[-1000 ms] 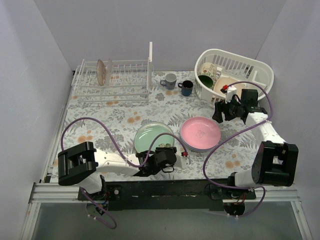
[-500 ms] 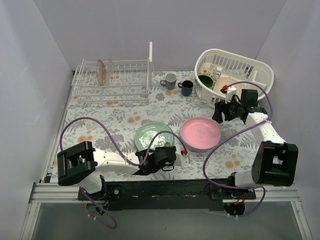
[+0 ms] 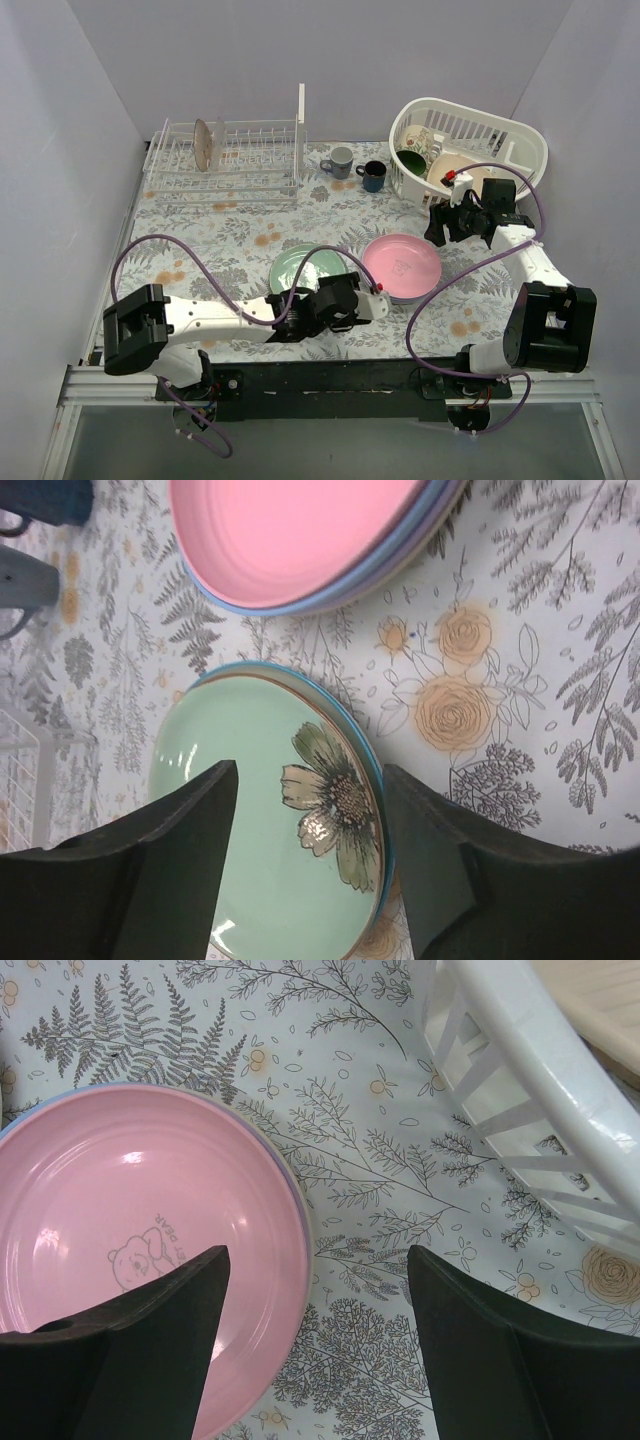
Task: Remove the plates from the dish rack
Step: Place the plate at the center of the board, then unload the plate from the dish rack.
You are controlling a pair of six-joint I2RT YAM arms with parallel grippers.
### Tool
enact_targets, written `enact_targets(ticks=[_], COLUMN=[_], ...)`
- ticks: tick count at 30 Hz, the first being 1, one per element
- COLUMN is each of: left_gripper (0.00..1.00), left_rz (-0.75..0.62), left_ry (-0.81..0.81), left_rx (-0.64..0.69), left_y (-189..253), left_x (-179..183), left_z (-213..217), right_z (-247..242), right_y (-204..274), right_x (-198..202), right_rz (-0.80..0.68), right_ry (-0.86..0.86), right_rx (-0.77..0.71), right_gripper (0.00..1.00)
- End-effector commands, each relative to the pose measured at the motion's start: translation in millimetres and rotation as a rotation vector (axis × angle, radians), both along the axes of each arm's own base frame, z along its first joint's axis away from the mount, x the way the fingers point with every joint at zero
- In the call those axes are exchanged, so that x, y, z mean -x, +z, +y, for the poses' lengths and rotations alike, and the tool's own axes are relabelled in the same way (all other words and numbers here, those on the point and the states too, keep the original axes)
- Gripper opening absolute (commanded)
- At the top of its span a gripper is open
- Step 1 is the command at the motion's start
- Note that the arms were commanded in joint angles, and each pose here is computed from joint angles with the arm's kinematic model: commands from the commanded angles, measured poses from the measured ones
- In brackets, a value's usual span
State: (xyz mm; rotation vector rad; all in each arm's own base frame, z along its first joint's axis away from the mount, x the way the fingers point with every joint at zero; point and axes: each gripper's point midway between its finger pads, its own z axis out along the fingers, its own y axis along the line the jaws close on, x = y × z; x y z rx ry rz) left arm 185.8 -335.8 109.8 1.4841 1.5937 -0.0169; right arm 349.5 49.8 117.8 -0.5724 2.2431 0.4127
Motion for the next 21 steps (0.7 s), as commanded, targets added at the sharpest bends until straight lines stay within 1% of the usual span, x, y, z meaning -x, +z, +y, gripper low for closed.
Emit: enact_targets(ticks=[1,3,5,7,8,9,10,11,12,14,15,17,18,20,21], left_gripper=[0.64,0.68,0.71,0.75,0.81,0.83,0.85,0.87,0.89,0.91,0.93,0.93,0.93,0.94,0.94], left_rz=[-0.039,-0.038,-0.05,-0.077,-0.096,-0.105,-0.104,-0.111,-0.103,-0.095,-0.119,-0.106,-0.127,-0.116,-0.137], left_ry=[0.057,0.111,0.152,0.23,0.256,0.317,0.335,0.359,0.425,0.464,0.521,0.551,0.597,0.607,0.645], left_rx=[0.172,0.221,0.293,0.343,0.385,0.411,0.436,0.481,0.519,0.572,0.607,0.66,0.693,0.733,0.752], left_y=[68.0,84.5,110.0,126.4,141.8,149.2,155.9,172.0,178.1,191.5,208.0,221.0,234.6,244.5,253.3], left_x=[-14.0,-28.6,-43.5,-71.6,-83.7,-104.3,-114.4,-126.6,-147.6,-166.6,-185.9,-199.6,-214.0,-223.6,-235.2], left_z=[-11.6,-8.4,-7.4,4.4,6.3,20.2,24.4,29.6,46.4,60.4,82.3,98.6,121.7,138.4,161.8], right_z=[0.5,0.4,0.2,0.6,0.5,0.1,-1.2,-1.8,-2.4,-4.8,-4.4,-4.5,-3.6,-2.3,-1.0], right_y=[4.2,5.5,6.9,9.1,12.2,14.3,14.8,19.8,21.5,25.9,27.2,28.5,28.9,28.9,27.9], right_x=[-5.5,-6.2,-6.2,-6.4,-6.2,-6.9,-6.4,-7.0,-7.3,-7.4,-7.1,-6.6,-6.1,-6.6,-6.0], right_rz=[-0.033,-0.038,-0.042,-0.049,-0.058,-0.066,-0.072,-0.092,-0.1,-0.12,-0.123,-0.129,-0.125,-0.119,-0.111], right_ry=[0.013,0.013,0.011,0.009,0.006,0.001,-0.007,-0.014,-0.02,-0.037,-0.038,-0.042,-0.041,-0.037,-0.033], right_rx=[-0.008,-0.008,-0.007,-0.011,-0.011,-0.01,-0.005,-0.004,-0.003,0.005,0.002,0.0,-0.006,-0.013,-0.017], right_gripper=[0.8,0.8,0.8,0.8,0.8,0.8,0.8,0.8,0.8,0.8,0.8,0.8,0.8,0.8,0.8])
